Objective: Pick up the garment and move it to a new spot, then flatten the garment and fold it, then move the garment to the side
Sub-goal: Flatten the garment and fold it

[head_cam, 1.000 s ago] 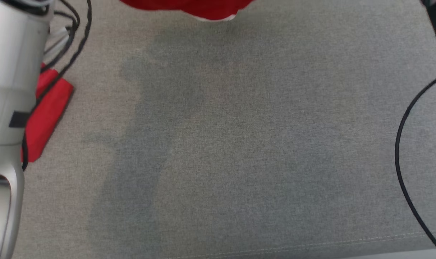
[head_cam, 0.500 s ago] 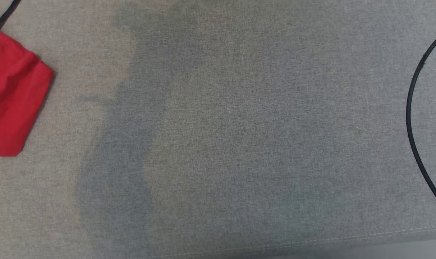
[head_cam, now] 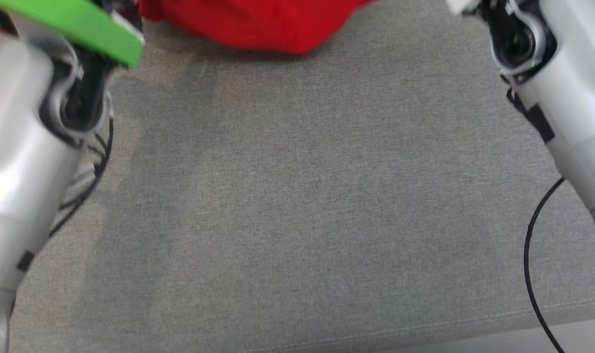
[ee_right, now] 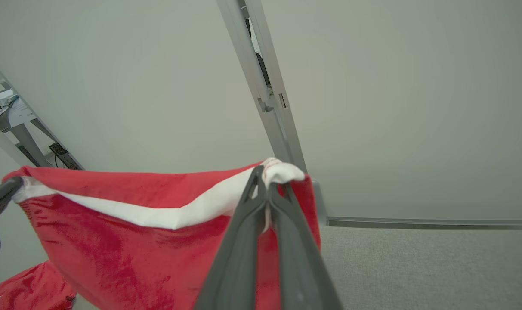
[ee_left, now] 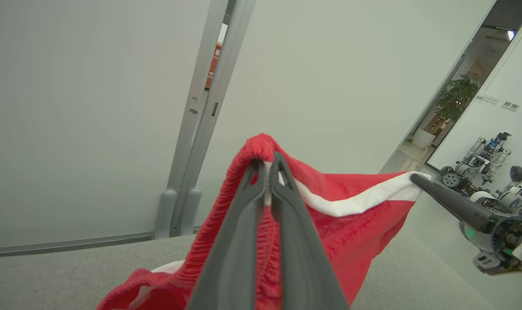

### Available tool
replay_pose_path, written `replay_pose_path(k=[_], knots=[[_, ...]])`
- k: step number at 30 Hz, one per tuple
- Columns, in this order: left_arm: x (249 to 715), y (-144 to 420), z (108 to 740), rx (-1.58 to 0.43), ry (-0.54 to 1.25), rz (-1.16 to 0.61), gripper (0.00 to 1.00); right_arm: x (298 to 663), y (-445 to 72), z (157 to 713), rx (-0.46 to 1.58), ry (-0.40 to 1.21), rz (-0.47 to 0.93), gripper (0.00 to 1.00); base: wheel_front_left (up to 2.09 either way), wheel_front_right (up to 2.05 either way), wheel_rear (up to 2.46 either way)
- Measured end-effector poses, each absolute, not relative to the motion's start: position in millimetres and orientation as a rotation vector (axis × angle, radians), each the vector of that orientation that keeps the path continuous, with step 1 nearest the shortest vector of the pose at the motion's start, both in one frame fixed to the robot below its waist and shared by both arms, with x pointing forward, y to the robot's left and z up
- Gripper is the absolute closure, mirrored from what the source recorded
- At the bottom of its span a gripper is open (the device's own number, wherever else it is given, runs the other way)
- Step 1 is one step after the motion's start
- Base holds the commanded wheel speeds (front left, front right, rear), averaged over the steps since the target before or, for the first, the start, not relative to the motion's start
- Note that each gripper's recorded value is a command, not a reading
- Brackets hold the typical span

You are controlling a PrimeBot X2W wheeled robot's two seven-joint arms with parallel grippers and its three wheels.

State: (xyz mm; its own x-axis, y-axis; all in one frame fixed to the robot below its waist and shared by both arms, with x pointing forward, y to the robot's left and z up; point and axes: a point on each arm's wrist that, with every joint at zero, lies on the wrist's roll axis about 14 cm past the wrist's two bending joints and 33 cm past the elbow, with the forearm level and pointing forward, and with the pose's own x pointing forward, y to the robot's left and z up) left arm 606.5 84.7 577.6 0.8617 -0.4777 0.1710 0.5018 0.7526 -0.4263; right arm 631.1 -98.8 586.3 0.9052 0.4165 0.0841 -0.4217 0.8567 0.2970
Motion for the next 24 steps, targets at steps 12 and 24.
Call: replay_pose_path(k=[12, 24], knots=[[478.8, 86.7, 498.4, -0.528, 0.129, -0.479, 1.00, 508.1, -133.7, 494.3, 0.426, 0.174, 0.401, 1.00, 0.00, 0.00, 0.00], [364.6, 84.5, 448.7, -0.519, 0.311, -0.490, 1.00, 396.4, -146.8, 438.4, 0.520, 0.314, 0.328, 1.00, 0.00, 0.00, 0.00]])
